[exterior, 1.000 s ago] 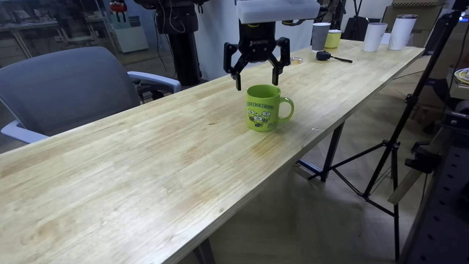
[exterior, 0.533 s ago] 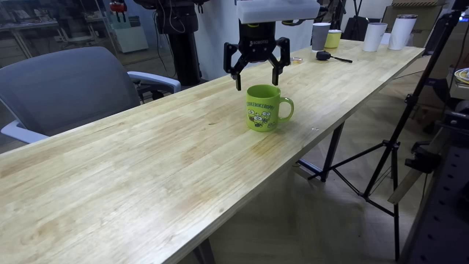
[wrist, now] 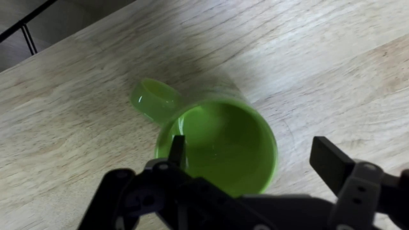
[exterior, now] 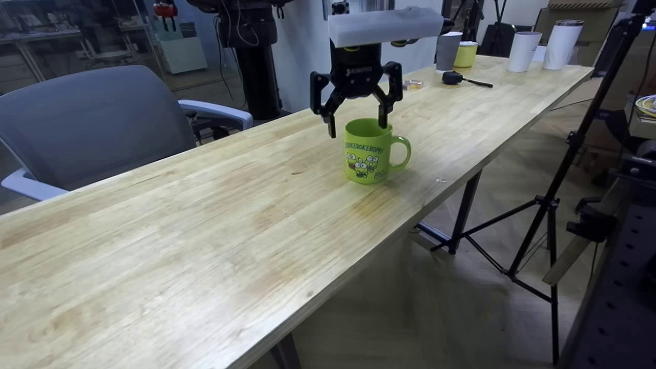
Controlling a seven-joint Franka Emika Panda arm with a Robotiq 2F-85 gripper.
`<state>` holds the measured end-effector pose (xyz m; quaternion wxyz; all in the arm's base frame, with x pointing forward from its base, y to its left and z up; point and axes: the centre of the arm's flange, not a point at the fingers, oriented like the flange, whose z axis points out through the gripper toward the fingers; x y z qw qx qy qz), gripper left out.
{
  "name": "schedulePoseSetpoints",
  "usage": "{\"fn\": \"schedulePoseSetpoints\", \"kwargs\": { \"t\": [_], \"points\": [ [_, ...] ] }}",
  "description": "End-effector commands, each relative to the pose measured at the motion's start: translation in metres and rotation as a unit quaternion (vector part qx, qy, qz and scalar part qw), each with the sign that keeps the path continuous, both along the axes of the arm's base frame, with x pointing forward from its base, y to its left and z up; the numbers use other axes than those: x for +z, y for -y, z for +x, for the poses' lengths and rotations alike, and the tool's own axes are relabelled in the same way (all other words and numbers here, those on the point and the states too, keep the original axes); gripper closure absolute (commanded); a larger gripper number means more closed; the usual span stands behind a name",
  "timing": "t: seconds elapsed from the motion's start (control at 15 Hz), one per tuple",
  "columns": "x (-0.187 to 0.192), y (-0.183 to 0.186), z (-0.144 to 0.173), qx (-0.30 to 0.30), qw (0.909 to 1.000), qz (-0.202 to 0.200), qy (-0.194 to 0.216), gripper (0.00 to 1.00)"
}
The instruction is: Move the yellow mug from right to left
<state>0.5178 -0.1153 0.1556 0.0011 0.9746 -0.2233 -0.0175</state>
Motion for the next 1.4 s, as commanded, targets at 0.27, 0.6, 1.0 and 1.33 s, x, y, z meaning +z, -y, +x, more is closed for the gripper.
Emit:
{"fn": "schedulePoseSetpoints", "kwargs": {
  "t": [0.27,0.6,1.0,1.33],
  "points": [
    [-0.044,-0.039,-0.017,0.062,0.9976,-0.028,-0.008,0.33],
    [-0.055,-0.042,-0.021,0.078,0.9963,-0.034,-0.014,0.69],
    [-0.05,-0.036,-0.014,0.075,0.9965,-0.031,-0.02,1.0],
    [-0.025,-0.035,0.013,0.065,0.9975,-0.028,-0.001,0.98]
  ]
}}
